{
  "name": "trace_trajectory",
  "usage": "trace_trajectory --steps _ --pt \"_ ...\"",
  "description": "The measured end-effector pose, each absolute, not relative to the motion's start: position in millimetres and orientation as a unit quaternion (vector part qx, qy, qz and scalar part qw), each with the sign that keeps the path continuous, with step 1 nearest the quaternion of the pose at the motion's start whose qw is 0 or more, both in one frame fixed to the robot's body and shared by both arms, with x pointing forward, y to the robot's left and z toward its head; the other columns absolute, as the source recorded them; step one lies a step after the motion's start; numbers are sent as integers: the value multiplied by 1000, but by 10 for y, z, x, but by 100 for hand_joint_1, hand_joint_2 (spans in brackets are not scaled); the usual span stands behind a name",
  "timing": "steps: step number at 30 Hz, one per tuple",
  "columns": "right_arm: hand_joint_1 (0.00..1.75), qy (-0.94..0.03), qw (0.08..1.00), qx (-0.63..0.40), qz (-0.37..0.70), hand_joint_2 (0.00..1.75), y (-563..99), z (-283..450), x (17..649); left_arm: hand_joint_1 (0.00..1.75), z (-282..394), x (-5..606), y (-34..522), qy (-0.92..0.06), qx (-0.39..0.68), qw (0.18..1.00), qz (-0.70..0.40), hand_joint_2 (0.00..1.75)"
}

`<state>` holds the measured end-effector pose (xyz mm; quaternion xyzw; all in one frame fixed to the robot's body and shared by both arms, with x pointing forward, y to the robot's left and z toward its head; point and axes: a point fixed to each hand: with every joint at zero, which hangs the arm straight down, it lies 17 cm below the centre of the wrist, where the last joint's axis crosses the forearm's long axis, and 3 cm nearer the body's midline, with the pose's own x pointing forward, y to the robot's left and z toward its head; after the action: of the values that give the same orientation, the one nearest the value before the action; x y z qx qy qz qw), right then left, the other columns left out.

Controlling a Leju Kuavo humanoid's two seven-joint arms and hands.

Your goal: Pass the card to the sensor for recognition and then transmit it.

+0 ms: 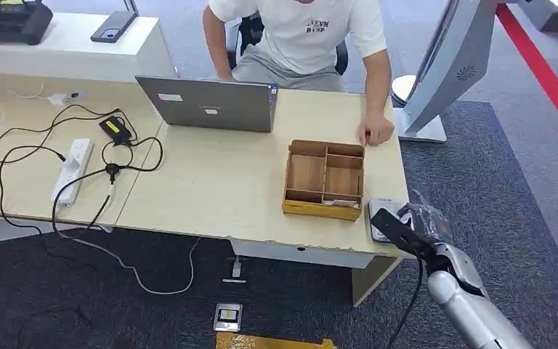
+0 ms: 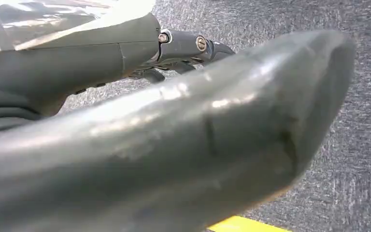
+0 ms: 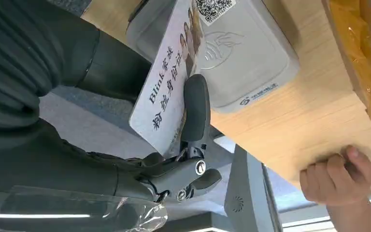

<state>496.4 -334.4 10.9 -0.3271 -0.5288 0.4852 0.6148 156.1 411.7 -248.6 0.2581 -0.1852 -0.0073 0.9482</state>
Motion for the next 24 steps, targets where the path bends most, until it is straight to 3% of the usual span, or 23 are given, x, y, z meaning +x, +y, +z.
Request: trace_trajectory --steps 14,24 --pt "175 -562 613 -329 447 175 -3334 400 5136 0 -2470 1586 4138 -192 262 946 -10 0" --pt "175 -685 516 -359 369 175 -3348 1967 5867 0 -2431 1691 4117 -220 263 939 -33 0"
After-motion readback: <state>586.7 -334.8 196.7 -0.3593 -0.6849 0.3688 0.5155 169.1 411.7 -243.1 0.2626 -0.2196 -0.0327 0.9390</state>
